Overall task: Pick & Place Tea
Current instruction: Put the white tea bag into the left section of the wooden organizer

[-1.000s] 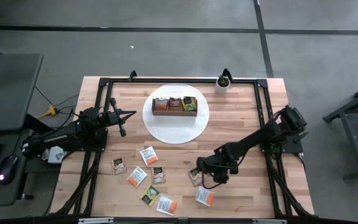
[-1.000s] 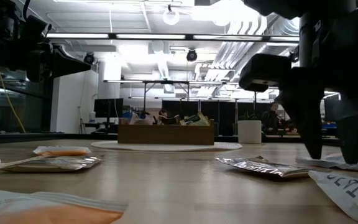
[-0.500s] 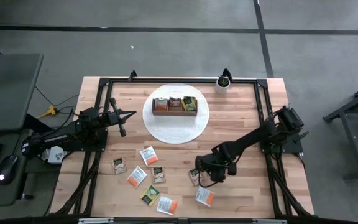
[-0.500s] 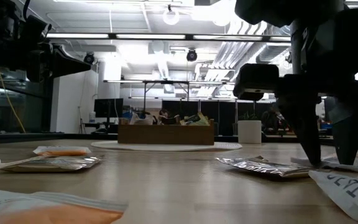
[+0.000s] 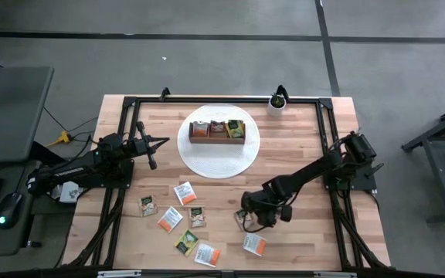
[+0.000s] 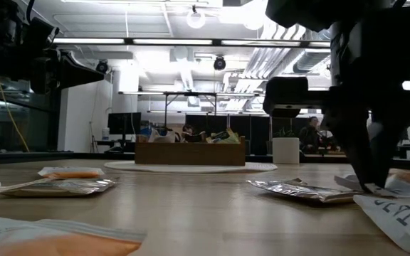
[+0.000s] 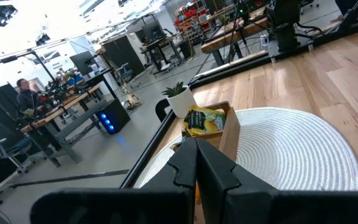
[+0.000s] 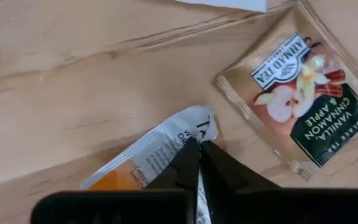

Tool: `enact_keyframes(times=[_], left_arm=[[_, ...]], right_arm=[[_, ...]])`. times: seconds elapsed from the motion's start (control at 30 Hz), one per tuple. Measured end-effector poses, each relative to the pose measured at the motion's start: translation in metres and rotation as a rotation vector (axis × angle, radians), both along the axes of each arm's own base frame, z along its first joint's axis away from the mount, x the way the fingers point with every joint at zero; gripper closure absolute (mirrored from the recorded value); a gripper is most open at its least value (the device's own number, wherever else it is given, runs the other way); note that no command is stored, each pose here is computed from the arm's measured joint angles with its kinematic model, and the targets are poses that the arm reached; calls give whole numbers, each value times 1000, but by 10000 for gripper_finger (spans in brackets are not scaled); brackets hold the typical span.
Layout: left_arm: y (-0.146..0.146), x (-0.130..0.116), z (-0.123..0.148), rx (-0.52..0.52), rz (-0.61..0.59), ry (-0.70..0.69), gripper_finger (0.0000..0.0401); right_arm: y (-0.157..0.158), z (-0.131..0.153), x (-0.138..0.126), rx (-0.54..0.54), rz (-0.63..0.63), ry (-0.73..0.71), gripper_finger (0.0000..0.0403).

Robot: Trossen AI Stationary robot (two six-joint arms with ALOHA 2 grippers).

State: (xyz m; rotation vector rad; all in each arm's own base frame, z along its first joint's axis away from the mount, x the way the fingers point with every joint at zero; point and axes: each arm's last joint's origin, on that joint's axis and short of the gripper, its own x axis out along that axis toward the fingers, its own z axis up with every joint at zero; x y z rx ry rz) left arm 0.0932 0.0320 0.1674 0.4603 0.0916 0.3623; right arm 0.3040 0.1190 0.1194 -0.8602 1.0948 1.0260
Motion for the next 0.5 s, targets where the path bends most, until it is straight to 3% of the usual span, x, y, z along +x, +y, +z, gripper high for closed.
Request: enact_keyframes(times=[0.5], left_arm=[[0,0,0,0,0,0,400]], right_arm=[[-10,27,3,-190,-412,-205,402]])
